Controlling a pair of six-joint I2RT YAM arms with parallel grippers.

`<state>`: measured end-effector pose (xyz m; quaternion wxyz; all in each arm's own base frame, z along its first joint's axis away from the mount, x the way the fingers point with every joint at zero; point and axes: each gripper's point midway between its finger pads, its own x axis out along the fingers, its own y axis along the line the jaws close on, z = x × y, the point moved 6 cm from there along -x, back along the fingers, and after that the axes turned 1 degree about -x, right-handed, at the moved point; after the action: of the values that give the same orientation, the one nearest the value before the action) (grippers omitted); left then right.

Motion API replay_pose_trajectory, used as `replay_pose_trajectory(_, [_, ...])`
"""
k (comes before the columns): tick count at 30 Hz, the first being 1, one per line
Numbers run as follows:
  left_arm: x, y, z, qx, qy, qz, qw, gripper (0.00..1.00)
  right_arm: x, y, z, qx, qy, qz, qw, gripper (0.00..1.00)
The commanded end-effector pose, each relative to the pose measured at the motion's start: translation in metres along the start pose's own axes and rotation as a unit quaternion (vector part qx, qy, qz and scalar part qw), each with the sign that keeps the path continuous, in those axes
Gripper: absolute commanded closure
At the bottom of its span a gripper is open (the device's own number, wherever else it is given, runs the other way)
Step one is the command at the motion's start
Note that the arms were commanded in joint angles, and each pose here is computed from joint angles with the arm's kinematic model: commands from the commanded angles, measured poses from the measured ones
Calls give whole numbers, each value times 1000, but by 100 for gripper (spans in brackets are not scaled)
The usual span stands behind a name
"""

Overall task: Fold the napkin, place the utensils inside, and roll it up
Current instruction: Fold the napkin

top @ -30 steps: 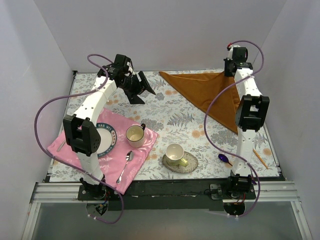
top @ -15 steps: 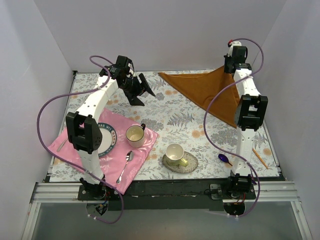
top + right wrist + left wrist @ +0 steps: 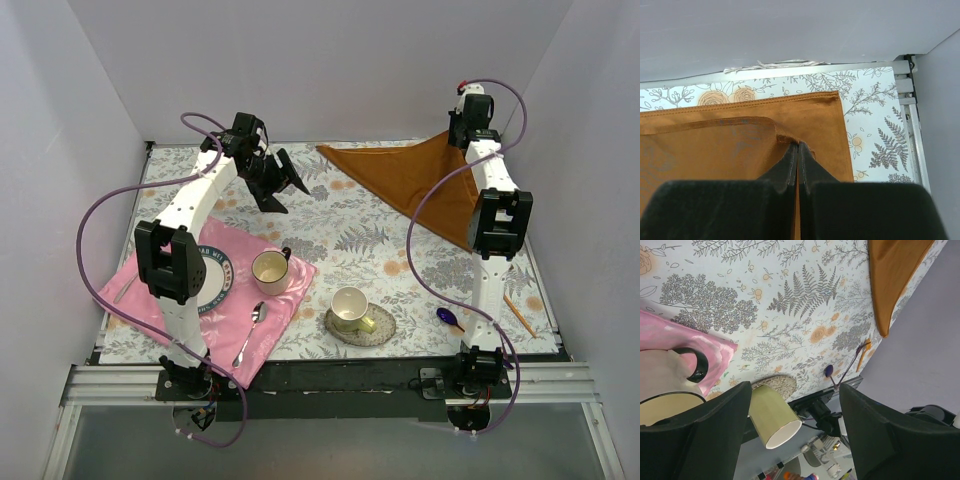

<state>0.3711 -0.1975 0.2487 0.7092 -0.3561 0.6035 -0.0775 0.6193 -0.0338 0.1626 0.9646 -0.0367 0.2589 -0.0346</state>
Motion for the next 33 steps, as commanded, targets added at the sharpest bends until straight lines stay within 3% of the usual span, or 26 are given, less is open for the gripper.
replay_pose_trajectory(1, [-14,-8,1,10,-10,-14,1000,30,3,-19,16,27,-39,-30,998,99])
replay_pose_trajectory(22, [-9,-7,2,2,-5,-11,1000,30,27,-24,0,33,-42,-25,998,99])
replay_pose_trajectory(27, [-8,-4,1,-1,-3,-7,1000,30,32,-32,-5,30,-43,-55,997,99])
replay_pose_trajectory(33, [-9,-9,2,1,-12,-29,1000,29,35,-45,1,29,-53,-101,993,74])
